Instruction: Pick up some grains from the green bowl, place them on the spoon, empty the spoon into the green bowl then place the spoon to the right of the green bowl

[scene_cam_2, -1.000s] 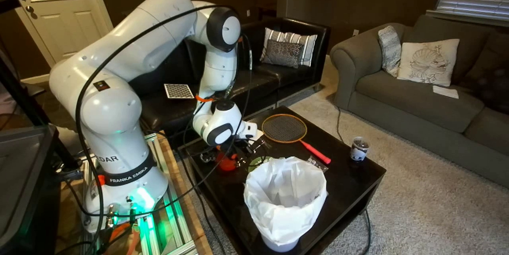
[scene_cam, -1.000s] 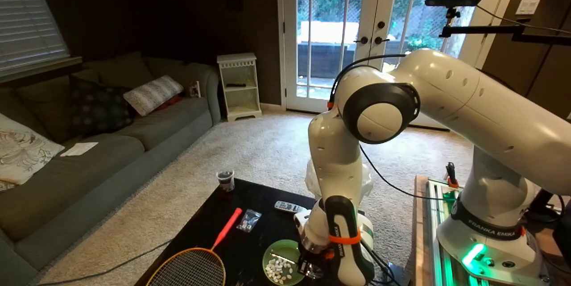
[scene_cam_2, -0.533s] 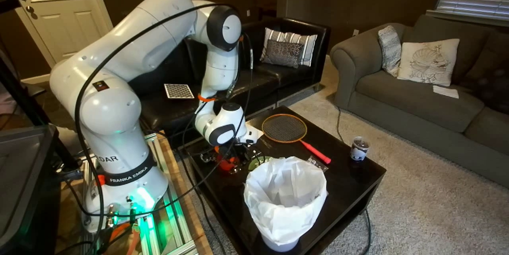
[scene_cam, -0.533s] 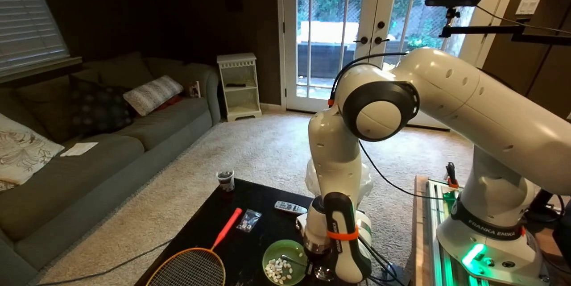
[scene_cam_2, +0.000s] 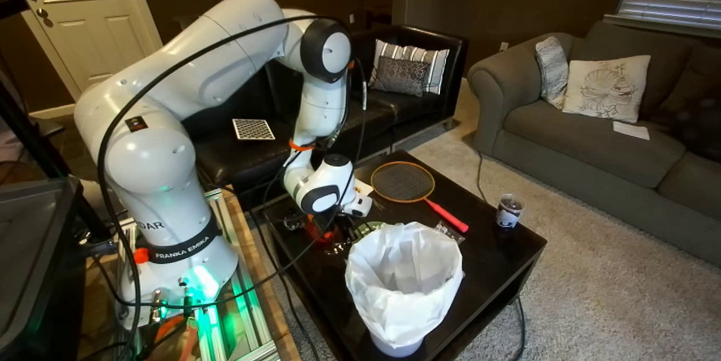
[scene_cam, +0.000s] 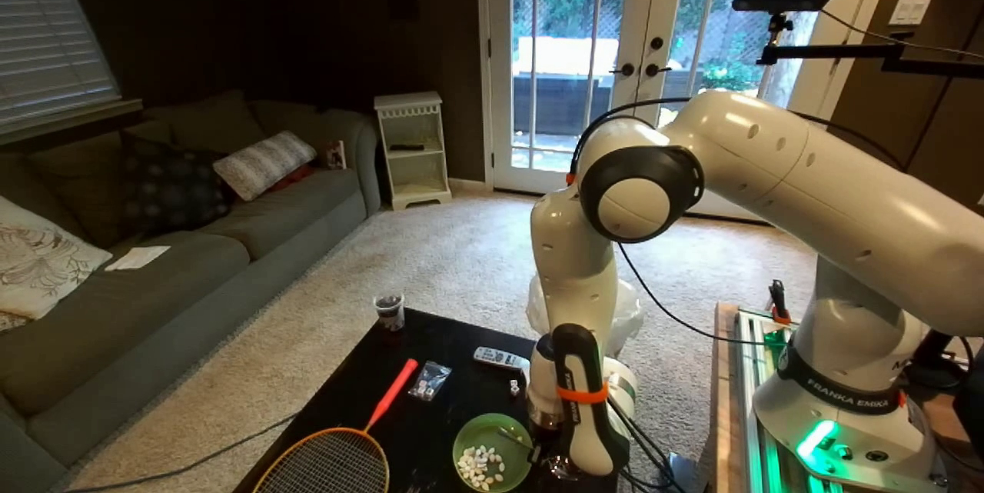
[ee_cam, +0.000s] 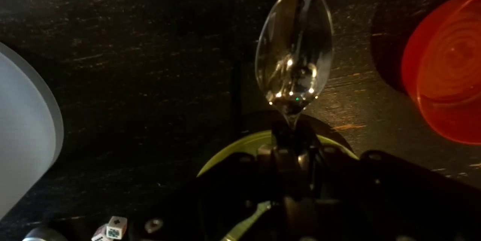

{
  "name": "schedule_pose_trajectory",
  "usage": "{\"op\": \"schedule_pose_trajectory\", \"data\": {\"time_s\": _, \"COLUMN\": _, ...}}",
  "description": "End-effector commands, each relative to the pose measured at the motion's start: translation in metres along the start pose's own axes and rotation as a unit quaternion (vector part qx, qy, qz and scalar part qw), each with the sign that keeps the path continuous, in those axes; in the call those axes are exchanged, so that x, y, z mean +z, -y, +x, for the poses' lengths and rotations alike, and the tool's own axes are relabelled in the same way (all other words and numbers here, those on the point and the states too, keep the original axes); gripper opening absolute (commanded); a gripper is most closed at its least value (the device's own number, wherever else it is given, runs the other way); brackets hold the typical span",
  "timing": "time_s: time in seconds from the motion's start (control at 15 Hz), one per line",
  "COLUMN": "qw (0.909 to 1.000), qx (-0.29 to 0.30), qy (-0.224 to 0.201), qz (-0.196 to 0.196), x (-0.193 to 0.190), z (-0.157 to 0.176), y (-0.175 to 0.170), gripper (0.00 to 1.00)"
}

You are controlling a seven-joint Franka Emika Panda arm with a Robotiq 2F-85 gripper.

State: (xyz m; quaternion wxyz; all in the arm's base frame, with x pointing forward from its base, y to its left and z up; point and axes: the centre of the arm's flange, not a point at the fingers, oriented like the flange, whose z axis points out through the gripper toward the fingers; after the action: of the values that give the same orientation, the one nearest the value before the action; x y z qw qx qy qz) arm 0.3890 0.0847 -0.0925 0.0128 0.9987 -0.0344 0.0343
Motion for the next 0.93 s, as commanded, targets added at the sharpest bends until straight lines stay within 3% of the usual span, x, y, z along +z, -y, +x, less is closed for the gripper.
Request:
{"op": "schedule_pose_trajectory", "data": {"time_s": 0.0, "qw": 0.9984, "qx": 0.057, "qy": 0.006, "qz": 0.005, "x": 0.021, "z": 0.003, "y": -0.010, "gripper": 0.02}}
{"op": "schedule_pose_trajectory", "data": {"time_s": 0.87, "qw": 0.9835, "qx": 0.178, "qy": 0.020, "qz": 0.028, "x": 0.049, "z": -0.003, "y": -0.043, "gripper": 0.02}}
